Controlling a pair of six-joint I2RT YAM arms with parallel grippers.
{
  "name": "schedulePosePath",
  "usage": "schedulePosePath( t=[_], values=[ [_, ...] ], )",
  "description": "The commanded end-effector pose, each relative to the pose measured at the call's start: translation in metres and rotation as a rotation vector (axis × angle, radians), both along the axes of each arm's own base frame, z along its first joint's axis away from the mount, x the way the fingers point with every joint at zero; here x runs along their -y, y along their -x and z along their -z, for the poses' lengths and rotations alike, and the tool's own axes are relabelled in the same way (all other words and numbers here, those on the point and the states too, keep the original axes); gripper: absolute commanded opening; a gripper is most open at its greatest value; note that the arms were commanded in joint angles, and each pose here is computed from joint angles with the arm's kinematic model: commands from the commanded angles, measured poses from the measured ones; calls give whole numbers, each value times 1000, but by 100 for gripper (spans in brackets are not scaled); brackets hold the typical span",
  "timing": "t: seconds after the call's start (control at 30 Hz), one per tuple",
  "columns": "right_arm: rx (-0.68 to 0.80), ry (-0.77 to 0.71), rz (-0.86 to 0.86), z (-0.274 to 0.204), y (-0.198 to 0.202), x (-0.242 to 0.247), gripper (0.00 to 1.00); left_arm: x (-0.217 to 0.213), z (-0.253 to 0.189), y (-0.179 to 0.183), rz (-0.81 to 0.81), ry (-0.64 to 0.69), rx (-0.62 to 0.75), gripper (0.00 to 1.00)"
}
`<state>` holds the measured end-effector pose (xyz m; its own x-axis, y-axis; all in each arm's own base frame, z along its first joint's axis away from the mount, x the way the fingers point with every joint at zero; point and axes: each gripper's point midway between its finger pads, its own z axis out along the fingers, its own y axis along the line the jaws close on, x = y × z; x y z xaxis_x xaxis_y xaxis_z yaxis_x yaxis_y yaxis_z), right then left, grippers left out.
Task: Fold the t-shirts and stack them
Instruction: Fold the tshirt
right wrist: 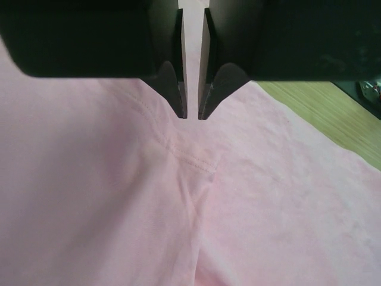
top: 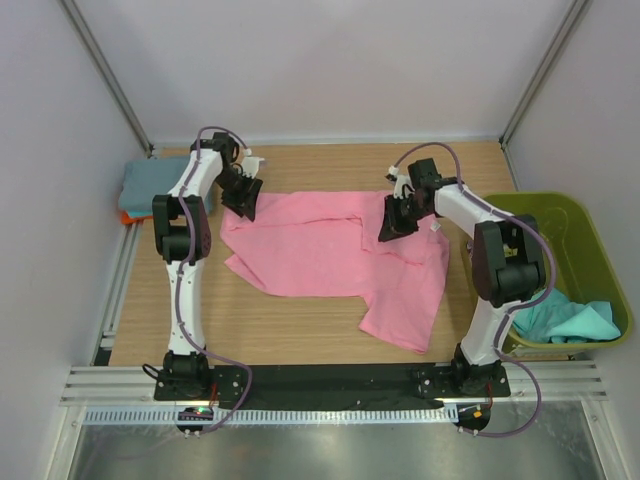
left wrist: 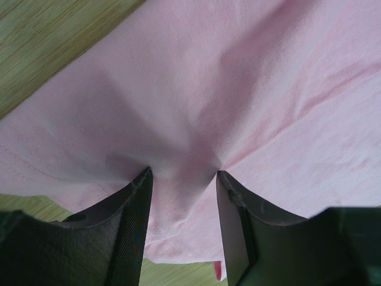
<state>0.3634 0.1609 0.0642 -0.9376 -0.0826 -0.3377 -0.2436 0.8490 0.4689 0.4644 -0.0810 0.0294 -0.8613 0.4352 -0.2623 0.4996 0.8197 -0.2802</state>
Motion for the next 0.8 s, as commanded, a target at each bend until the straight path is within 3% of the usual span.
schedulePosePath(
  t=[0.0, 0.1, 0.33, 0.53, 0.77],
  values=[
    [88, -30, -45, -31, 3, -4, 21, 3, -6, -12, -10, 28, 39, 49],
    [137, -11, -55, -42, -1, -2, 31, 2, -5, -12, -9, 20, 41, 48],
    [191, 42, 101, -28, -48, 29, 31, 3, -7, -17, -22, 25, 55, 48],
    [250, 71, 221, -23, -122, 70, 32, 0, -16, -27, -36, 7, 99, 48],
    [253, 148, 305, -4, -157, 102, 36, -5, -5, -41, -131, -21, 86, 50]
  ],
)
